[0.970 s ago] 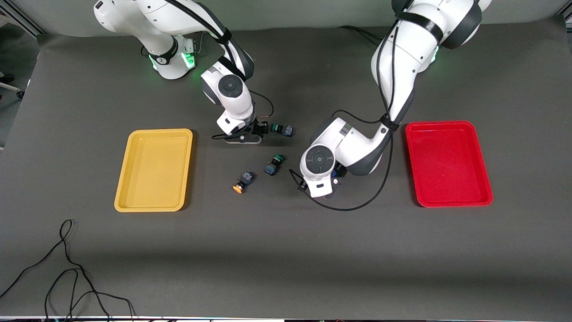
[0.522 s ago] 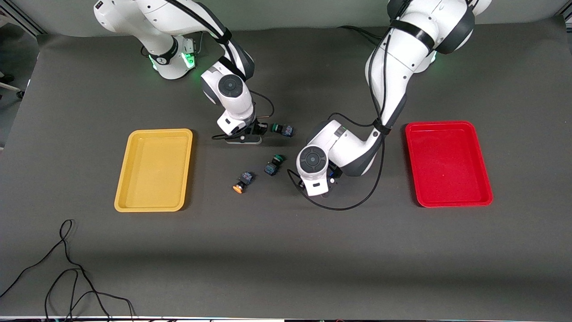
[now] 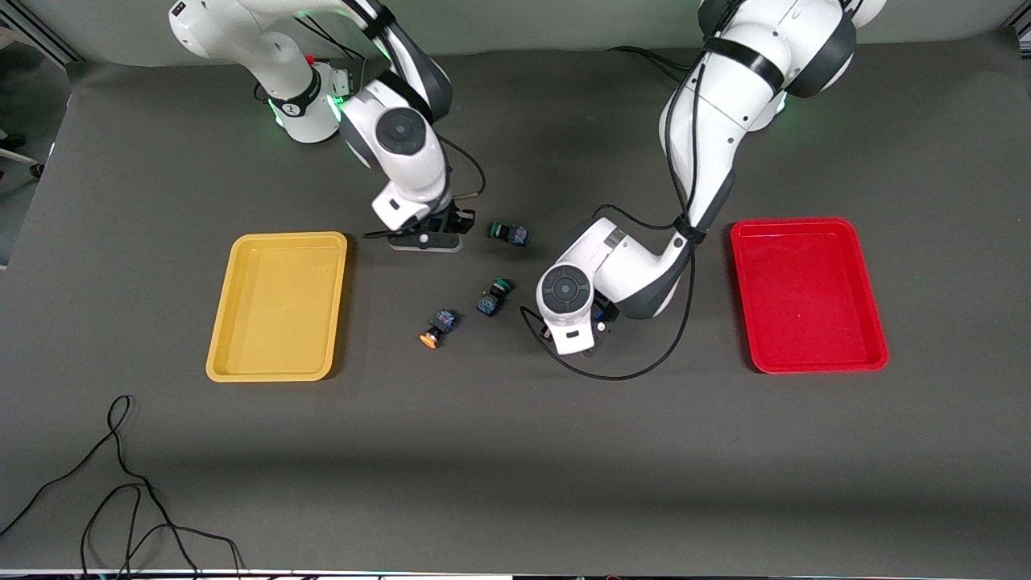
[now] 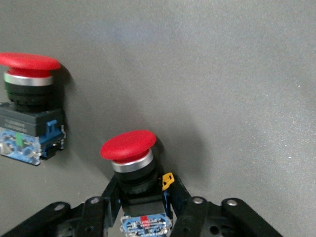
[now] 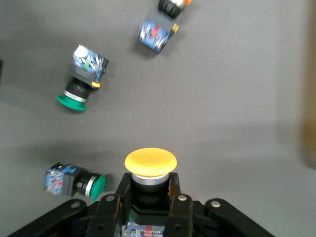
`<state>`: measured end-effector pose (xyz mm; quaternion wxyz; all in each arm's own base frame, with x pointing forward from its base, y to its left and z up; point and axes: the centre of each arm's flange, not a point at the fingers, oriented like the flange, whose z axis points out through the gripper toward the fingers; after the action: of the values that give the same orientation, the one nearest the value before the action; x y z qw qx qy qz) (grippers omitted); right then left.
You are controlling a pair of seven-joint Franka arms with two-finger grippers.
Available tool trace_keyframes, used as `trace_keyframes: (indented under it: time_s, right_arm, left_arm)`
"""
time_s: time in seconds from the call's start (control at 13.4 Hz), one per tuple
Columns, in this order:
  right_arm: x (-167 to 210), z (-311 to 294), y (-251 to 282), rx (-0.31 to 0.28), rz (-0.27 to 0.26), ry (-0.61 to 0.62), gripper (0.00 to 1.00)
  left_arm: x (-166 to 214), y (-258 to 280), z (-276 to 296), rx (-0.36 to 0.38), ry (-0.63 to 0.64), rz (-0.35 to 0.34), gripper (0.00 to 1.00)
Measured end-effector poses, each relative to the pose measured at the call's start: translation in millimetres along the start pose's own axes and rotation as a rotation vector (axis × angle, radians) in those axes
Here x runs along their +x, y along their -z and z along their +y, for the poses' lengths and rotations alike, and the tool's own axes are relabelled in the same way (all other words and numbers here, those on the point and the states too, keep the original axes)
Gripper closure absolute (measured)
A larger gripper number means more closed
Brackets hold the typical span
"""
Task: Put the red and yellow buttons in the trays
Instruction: 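Grasp the yellow button with the right gripper while the left gripper grasps the red button, then carry the yellow button to its tray while the left gripper carries red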
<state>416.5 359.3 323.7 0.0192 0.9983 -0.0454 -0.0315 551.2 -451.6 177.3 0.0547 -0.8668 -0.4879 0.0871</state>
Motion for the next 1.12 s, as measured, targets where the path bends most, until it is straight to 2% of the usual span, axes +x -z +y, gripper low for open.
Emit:
trace_keyframes:
  time_s: [0.3, 0.52, 0.67, 0.9, 1.12]
  right_arm:
    - [65, 64, 44, -0.015, -0.012, 0.084, 0.67]
    - [125, 169, 46, -0.012, -0.016, 0.178, 0.67]
    - [153, 250, 46, 0.012, -0.019, 0.225, 0.67]
    - [166, 349, 40, 0.013, -0.022, 0.277, 0.67]
    - [160, 393, 5, -0.008, 0.009, 0.274, 0.67]
  left_arm:
    - [34, 20, -1, 0.025, 0.020, 0.012, 0.56]
    - [93, 75, -10, 0.067, 0.034, 0.015, 0.56]
    - [141, 119, -29, 0.111, 0.022, 0.011, 0.56]
    - [238, 180, -76, 0.156, -0.015, -0.016, 0.56]
    - [333, 186, -148, 0.199, -0.123, -0.035, 0.56]
